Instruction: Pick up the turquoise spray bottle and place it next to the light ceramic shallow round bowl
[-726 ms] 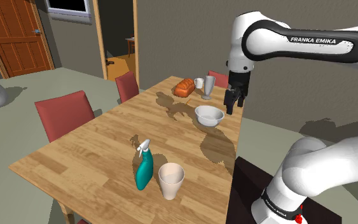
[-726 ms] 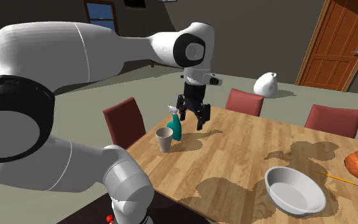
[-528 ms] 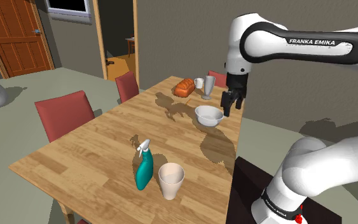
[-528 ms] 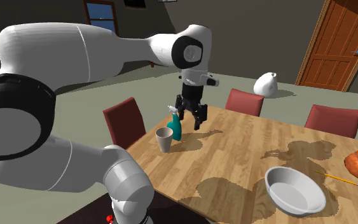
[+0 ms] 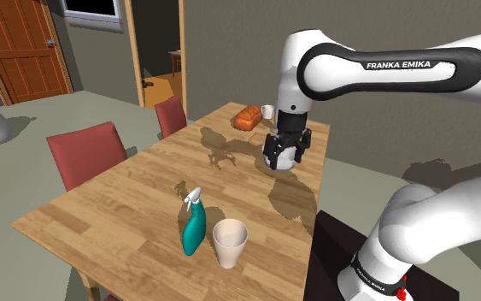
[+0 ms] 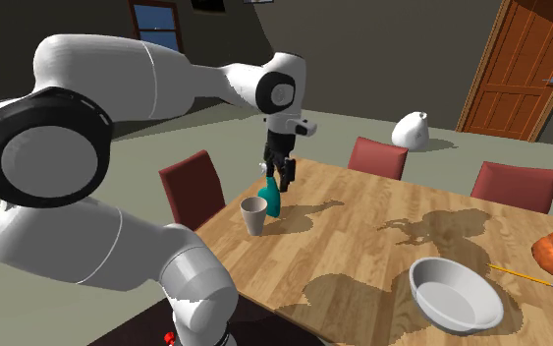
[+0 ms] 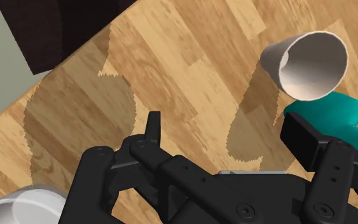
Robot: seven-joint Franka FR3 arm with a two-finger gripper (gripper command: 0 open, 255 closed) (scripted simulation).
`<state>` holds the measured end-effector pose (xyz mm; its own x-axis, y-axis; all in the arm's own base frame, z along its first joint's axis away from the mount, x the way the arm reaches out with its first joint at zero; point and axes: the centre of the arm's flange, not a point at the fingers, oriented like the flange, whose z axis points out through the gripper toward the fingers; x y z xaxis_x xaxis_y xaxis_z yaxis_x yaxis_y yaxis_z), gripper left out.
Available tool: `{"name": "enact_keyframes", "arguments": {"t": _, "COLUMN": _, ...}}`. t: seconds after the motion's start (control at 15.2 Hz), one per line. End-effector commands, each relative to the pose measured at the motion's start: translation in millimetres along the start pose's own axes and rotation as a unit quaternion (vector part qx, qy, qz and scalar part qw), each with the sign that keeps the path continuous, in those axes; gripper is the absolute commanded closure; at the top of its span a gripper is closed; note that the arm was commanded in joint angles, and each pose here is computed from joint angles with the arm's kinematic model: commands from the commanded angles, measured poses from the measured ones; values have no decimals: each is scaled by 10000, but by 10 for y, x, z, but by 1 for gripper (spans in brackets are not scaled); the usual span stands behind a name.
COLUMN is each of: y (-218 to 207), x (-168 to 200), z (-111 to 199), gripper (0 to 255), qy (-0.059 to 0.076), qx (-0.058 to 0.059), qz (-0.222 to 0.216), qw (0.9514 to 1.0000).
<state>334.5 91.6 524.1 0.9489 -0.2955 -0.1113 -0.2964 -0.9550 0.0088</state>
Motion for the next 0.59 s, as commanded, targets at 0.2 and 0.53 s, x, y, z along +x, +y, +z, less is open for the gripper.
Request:
{"name": "enact_keyframes", "arguments": {"t": 0.2, "y": -560, "x": 93, "z": 216, "gripper": 0, "qy": 77, "qx": 204, "qz": 791, "qw": 9966}}
{"name": "enact_keyframes", "arguments": {"t": 0.53, "y": -1100, "x": 301, "z": 370, "gripper": 0, "qy": 153, "qx": 398, "qz": 1550, "qw": 9870}}
